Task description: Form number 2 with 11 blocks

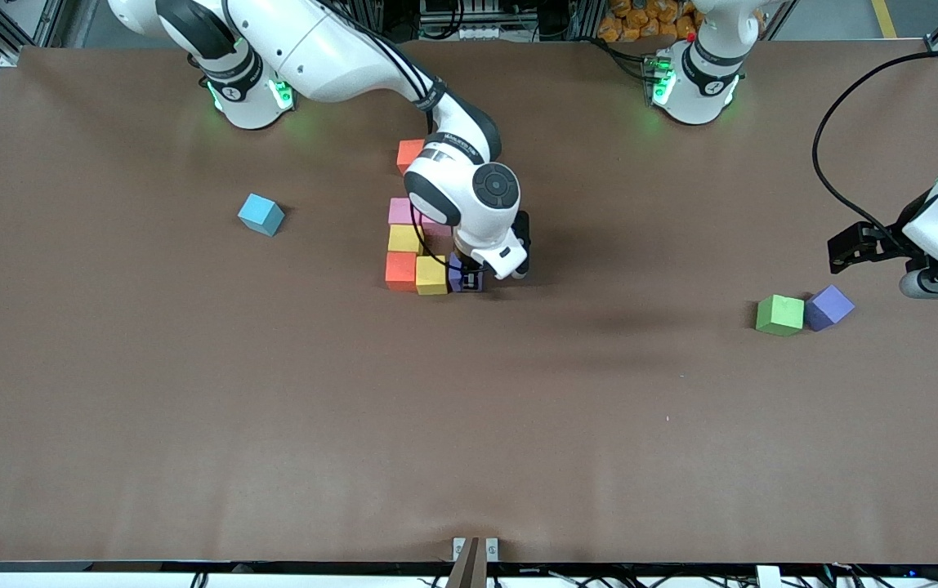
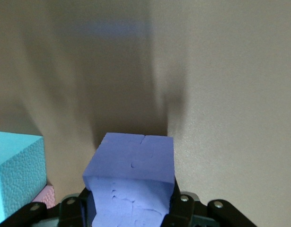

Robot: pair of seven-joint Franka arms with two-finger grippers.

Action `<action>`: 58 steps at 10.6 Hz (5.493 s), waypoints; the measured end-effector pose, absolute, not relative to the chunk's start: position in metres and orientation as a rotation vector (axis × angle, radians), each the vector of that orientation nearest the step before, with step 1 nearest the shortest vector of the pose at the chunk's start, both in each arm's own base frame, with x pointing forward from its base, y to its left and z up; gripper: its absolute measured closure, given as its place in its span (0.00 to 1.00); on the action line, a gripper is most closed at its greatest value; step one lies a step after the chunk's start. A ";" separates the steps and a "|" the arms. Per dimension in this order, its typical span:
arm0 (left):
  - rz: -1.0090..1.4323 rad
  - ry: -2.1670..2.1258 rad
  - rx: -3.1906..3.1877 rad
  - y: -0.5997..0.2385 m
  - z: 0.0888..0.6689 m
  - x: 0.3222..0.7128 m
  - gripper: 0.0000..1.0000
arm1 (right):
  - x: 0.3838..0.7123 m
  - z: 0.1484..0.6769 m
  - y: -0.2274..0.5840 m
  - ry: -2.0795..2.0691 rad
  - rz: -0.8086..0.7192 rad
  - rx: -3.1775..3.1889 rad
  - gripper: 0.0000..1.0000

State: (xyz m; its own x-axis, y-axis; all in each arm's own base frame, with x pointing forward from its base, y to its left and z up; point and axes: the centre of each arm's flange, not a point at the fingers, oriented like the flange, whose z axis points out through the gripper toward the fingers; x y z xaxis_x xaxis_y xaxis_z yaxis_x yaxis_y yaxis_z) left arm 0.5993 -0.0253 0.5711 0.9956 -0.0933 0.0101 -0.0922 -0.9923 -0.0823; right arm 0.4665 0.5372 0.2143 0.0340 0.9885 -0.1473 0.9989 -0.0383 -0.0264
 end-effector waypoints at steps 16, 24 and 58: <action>-0.009 0.156 -3.056 -0.030 0.567 0.598 0.00 | 0.469 0.209 0.531 2.097 -0.190 2.184 0.41; -0.009 0.158 -3.056 -0.031 0.567 0.598 0.00 | 0.472 0.205 0.527 2.085 -0.178 2.197 0.00; 0.205 0.077 -3.123 0.061 0.392 0.590 0.00 | 0.592 0.526 -0.035 0.386 -0.249 3.149 0.00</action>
